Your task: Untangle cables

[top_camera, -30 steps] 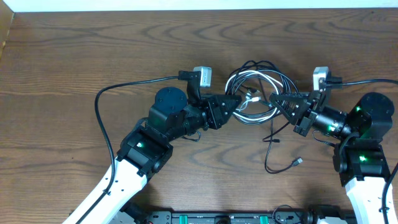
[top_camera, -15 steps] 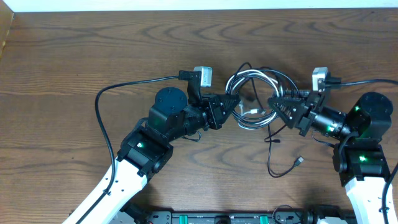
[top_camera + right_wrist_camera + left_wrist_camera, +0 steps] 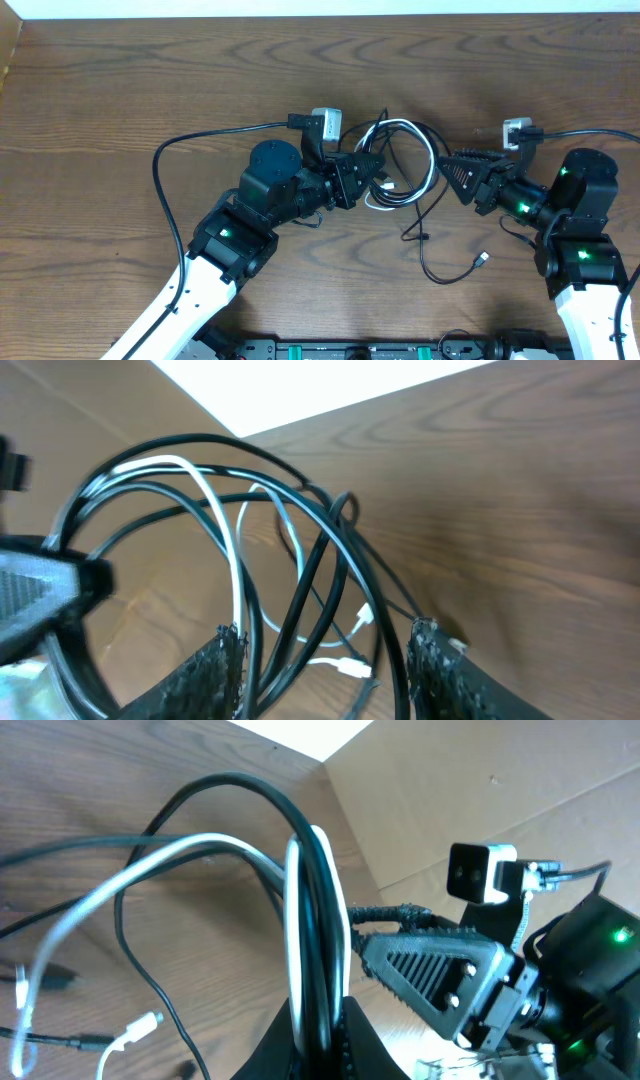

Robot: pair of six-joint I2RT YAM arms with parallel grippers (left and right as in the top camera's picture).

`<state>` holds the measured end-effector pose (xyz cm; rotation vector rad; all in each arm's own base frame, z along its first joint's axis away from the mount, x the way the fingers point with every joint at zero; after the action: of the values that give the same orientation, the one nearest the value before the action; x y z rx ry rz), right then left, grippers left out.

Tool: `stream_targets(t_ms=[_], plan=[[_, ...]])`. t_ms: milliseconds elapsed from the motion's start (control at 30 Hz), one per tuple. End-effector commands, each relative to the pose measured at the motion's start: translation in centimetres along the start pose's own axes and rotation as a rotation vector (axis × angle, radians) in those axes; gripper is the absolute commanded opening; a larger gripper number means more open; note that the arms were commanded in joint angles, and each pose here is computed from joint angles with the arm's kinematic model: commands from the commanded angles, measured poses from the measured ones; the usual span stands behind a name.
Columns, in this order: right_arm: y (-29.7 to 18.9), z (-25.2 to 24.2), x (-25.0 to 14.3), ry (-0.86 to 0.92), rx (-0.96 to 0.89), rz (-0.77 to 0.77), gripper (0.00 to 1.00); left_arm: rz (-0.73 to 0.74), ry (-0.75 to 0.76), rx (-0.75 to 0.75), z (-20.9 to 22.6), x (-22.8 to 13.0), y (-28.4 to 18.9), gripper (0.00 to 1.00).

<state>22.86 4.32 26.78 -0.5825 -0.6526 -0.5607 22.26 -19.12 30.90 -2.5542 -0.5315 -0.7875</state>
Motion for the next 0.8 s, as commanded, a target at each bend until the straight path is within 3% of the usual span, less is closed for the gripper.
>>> stream_targets(t_ms=[0,200,567,767], plan=[[-0.1,-0.5,0.1,-0.040,-0.099,-0.015,0.46,0.006,0.108,-0.002,0.1,0.0,0.0,0.07],[-0.1,-0.8,-0.1,-0.028,-0.135,-0.006,0.41,0.028,0.148,0.016,0.4,-0.3,-0.1,0.07],[-0.2,-1.3,-0.5,-0.042,-0.187,0.008,0.66,0.118,0.473,0.058,1.3,-1.5,-0.4,0.08],[-0.2,-1.4,-0.7,-0.121,-0.191,0.031,0.73,0.106,0.504,0.025,0.5,-1.4,-1.1,0.07]])
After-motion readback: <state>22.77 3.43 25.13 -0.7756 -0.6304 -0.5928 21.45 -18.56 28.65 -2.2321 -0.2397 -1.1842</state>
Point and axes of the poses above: each gripper's point midway between its finger pads, its own y axis out along the fingers, its own z axis along the line the jaws close on, x = y × z, the point moved 10 cm from there along -y, back along the fingers, and after that the axes turned 2 degrees about y, right-handed, at the moved point
